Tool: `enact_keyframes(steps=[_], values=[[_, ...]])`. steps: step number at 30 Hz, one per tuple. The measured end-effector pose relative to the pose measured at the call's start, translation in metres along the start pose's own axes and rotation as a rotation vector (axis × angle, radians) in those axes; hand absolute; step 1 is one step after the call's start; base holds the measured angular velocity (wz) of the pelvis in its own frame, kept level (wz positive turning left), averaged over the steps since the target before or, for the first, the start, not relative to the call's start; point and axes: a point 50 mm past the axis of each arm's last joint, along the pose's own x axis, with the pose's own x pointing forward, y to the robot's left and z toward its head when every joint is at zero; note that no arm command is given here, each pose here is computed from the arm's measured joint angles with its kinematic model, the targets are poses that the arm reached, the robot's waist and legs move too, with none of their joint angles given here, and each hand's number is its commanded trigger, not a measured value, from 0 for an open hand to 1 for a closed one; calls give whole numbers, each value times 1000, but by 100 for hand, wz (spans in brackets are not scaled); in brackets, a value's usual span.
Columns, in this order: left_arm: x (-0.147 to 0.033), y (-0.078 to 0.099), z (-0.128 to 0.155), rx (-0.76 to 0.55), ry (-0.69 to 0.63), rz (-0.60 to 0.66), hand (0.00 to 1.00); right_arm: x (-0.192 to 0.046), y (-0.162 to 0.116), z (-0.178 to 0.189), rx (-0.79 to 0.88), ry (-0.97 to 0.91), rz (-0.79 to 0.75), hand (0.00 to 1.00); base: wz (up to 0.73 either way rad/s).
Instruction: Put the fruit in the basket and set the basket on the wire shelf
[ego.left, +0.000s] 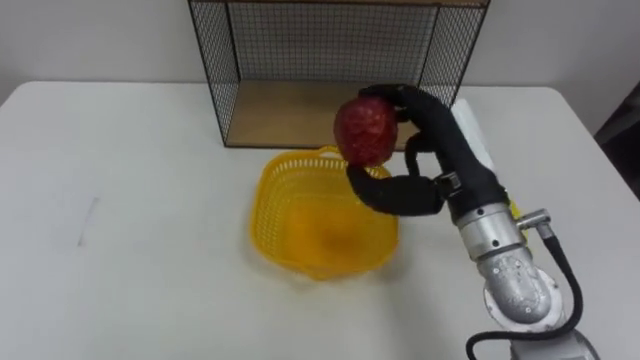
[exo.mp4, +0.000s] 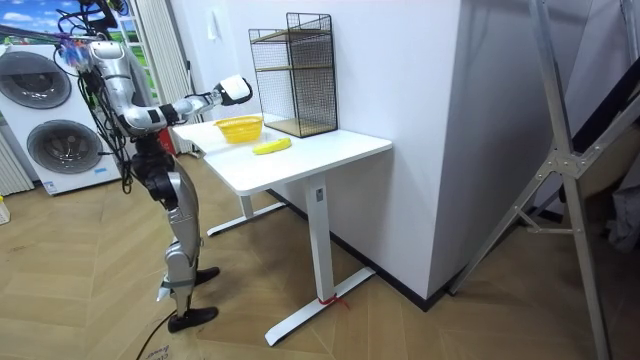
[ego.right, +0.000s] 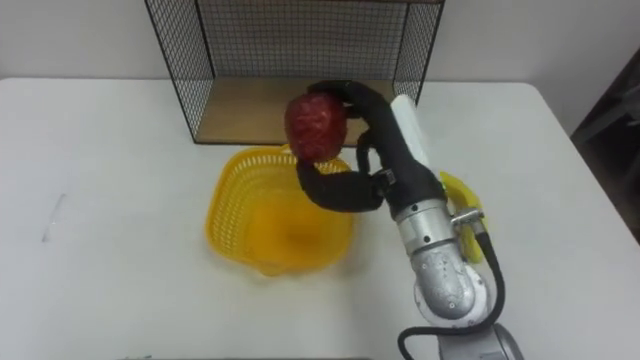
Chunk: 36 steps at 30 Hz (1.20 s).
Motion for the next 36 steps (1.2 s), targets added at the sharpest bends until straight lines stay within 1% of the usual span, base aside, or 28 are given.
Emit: enact_keyframes(steps=[1,2,4,7,13,27,36], values=[[0,0,1,2,-4,0,0,1,4,1,-14,-5,34,15,3],[0,1,3,2,-8,1,0,1,6,2,-17,-9,54,0,4],[1,1,4,4,-10,-1,0,1,11,3,-19,-14,116,0,4],[1,1,6,8,-12,-11,0,0,14,2,-23,-1,166,0,4],[2,2,13,9,-33,-12,0,-1,21,-3,-22,40,233,0,3],[2,4,18,9,-39,-2,0,-2,24,-7,-86,83,287,0,0],[2,5,20,8,-47,7,0,-2,24,-7,-81,83,295,0,0]])
